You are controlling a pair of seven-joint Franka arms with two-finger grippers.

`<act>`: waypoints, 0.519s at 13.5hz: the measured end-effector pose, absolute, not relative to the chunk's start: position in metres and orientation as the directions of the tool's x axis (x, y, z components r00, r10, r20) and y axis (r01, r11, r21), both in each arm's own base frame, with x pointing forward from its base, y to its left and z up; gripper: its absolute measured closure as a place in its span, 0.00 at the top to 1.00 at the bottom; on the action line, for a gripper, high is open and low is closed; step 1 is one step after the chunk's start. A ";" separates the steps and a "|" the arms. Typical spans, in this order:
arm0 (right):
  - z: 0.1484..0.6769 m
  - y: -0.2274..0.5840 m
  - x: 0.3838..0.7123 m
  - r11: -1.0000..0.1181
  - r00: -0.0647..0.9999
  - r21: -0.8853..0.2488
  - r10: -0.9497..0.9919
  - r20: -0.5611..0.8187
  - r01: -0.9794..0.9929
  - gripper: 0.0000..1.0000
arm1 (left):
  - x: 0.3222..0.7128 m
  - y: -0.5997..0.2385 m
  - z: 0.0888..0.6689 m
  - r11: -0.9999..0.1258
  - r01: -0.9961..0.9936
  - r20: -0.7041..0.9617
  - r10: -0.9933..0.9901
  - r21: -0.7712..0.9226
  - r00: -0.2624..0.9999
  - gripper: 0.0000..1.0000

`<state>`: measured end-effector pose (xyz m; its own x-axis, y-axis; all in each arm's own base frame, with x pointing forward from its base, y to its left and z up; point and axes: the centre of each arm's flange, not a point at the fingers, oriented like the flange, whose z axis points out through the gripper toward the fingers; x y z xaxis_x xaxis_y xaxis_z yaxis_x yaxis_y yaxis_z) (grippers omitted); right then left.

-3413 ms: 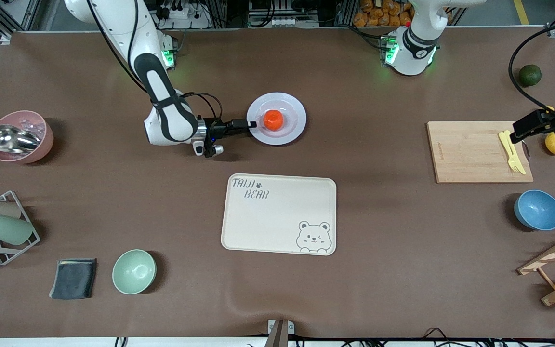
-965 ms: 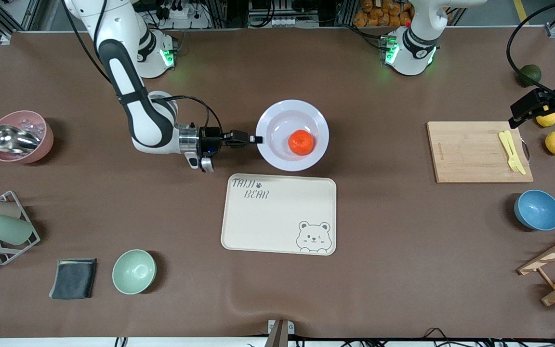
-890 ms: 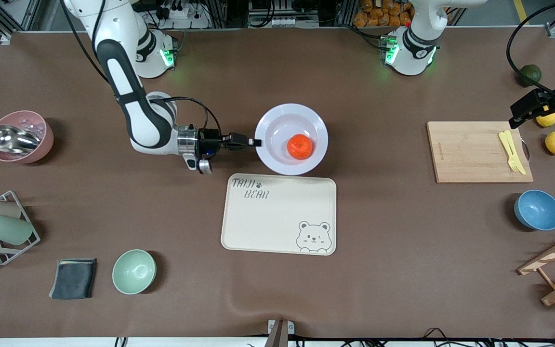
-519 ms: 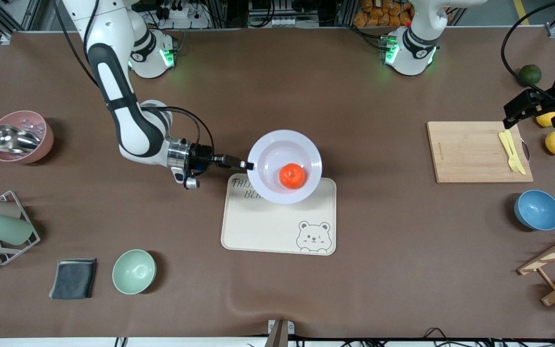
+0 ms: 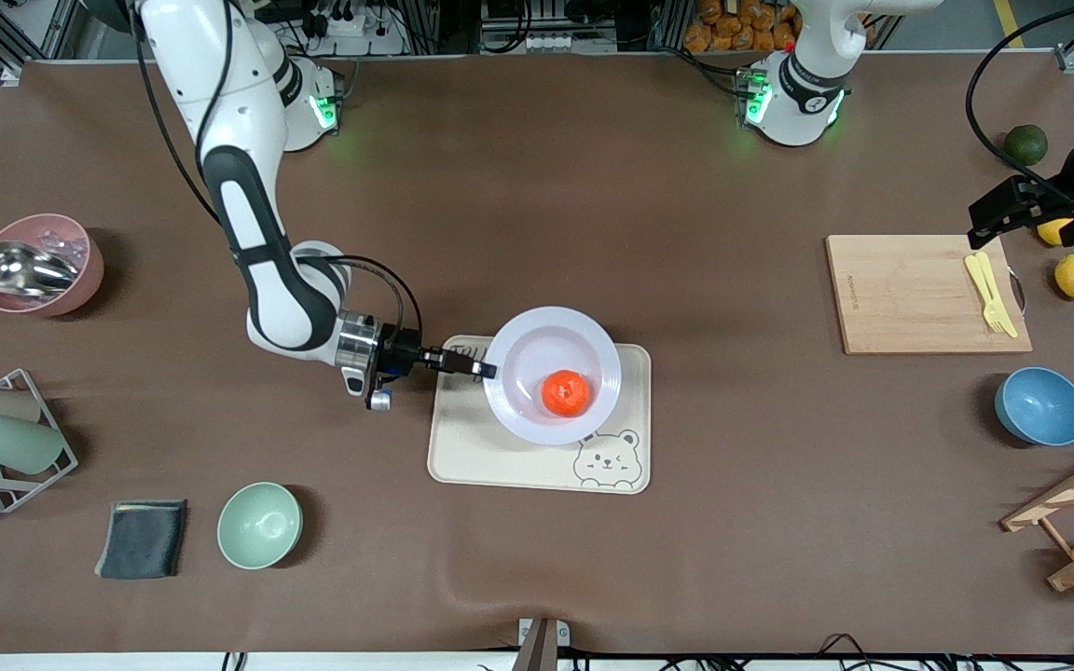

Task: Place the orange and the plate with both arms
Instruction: 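Open the right gripper and release the plate rim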

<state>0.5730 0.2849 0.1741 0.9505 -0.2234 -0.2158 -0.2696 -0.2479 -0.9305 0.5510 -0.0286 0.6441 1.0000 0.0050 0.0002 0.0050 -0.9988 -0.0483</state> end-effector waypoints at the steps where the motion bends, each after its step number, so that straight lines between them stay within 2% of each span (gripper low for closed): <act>1: 0.167 0.285 0.578 -0.263 0.949 -0.927 -0.237 -0.208 -0.269 0.05 | 0.551 -0.028 0.644 -0.999 0.006 -0.001 0.006 -0.048 1.000 1.00; 4: 0.167 0.287 0.593 -0.287 0.949 -0.925 -0.265 -0.173 -0.249 0.05 | 0.551 -0.027 0.644 -0.999 0.008 -0.003 0.008 -0.048 1.000 1.00; 7: 0.157 0.290 0.594 -0.298 0.951 -0.923 -0.260 -0.169 -0.246 0.05 | 0.551 -0.026 0.642 -0.999 0.010 -0.006 0.010 -0.049 1.000 1.00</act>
<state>0.5938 0.2901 0.1568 0.9506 -0.2603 -0.1694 -0.2458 -0.2975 -0.9225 0.5515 -0.0260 0.6424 0.9999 0.0101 -0.0060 0.0098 -0.9988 -0.0488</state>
